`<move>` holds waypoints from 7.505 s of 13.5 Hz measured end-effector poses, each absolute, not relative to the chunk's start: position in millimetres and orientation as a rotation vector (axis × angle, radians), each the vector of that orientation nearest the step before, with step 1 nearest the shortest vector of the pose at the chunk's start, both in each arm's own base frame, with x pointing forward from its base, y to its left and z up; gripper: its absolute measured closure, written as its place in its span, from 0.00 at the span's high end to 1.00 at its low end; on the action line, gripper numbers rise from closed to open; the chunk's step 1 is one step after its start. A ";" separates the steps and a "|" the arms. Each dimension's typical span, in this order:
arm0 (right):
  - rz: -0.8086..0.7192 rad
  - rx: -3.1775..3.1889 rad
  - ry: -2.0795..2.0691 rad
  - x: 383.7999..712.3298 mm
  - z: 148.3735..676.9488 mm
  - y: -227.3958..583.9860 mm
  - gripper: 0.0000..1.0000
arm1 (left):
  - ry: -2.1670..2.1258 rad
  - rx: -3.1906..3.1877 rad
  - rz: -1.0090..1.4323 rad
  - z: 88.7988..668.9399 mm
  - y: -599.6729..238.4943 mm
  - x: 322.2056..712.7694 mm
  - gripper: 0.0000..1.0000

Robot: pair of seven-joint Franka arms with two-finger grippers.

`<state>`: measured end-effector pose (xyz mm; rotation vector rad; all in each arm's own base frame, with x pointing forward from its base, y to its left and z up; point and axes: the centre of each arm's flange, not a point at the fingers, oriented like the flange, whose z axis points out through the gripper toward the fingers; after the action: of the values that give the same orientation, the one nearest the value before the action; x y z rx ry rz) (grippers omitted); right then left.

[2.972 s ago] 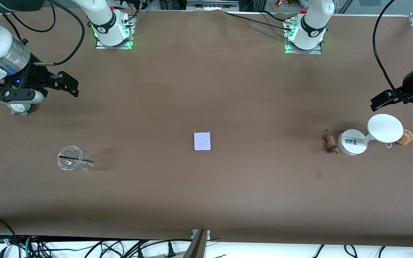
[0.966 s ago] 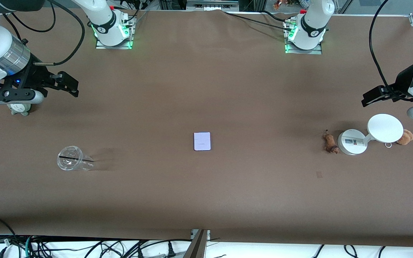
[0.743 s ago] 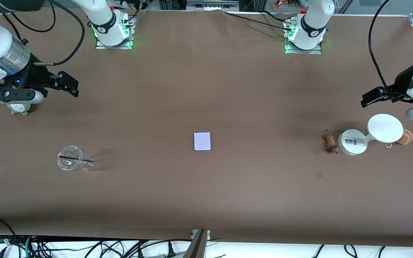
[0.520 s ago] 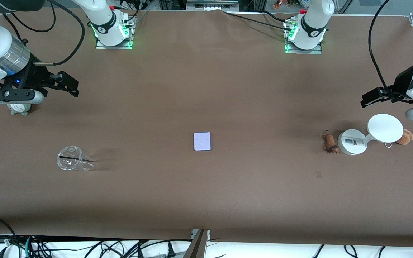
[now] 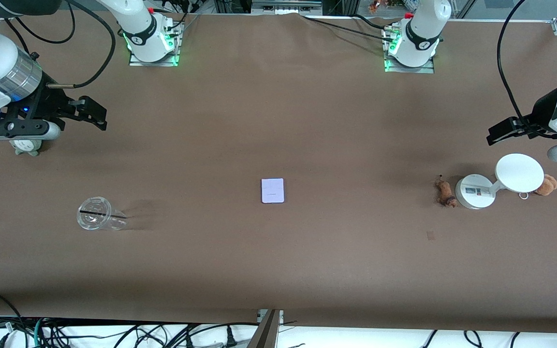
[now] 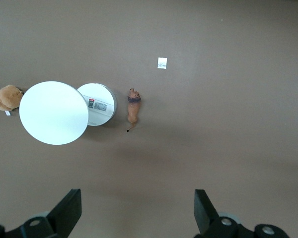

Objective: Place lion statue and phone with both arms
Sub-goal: 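Reach the right gripper over to the white phone, then close the right gripper on the white phone's edge, then lift the phone and carry it toward the glass cup, then lower the phone onto the table beside the glass cup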

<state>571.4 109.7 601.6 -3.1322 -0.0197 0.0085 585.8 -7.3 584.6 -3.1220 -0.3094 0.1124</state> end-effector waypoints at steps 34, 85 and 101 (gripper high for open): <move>-0.140 -3.032 0.198 568.2 261.5 485.1 1.00 | -0.313 -3.122 0.112 584.5 -6.0 586.6 1.00; -0.256 -3.168 -0.319 630.6 204.7 413.8 0.83 | -0.313 -3.122 0.112 584.5 -6.1 586.6 1.00; -0.092 -3.153 -0.451 653.2 197.2 179.9 0.83 | -0.312 -3.122 0.121 580.9 -6.5 588.2 1.00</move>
<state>653.2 179.9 197.2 -3.1533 -0.4509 -0.0919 588.2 -6.5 580.9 -3.1215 -0.3115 0.1214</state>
